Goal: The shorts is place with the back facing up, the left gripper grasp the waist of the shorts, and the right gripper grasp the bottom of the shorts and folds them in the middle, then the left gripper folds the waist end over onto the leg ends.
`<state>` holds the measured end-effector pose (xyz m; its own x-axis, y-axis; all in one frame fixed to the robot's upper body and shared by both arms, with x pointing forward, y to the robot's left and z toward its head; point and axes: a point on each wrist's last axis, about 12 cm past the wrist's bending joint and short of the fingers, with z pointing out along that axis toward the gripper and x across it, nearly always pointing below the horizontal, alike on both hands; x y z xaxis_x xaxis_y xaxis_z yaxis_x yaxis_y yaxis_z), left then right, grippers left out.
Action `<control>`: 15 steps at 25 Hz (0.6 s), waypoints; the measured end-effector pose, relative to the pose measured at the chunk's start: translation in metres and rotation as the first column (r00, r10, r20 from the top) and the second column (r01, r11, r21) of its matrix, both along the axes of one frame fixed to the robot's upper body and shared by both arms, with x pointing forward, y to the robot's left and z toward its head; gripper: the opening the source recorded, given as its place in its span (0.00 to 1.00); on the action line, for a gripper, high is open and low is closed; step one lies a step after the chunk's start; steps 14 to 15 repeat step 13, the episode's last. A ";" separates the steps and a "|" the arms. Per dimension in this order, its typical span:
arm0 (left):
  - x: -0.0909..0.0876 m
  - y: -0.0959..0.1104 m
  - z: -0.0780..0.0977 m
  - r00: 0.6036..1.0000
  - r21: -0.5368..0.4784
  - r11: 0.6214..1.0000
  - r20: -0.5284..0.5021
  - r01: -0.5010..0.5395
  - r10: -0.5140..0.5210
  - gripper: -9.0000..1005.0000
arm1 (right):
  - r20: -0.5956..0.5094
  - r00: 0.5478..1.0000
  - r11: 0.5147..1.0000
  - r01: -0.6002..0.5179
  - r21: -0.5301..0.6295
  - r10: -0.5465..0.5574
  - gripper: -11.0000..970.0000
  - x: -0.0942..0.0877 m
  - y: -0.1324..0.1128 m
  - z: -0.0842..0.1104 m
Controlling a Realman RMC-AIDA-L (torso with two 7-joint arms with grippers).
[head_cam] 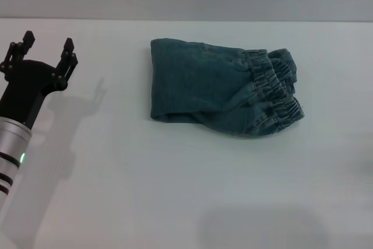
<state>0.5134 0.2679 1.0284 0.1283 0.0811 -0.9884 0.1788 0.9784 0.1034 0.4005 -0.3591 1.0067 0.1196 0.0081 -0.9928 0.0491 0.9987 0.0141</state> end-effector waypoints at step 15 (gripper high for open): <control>-0.010 0.004 -0.006 1.000 -0.012 1.000 -0.023 -0.013 0.013 0.78 | 0.008 1.000 1.000 -0.004 -0.003 0.004 0.72 -0.004 0.000 0.000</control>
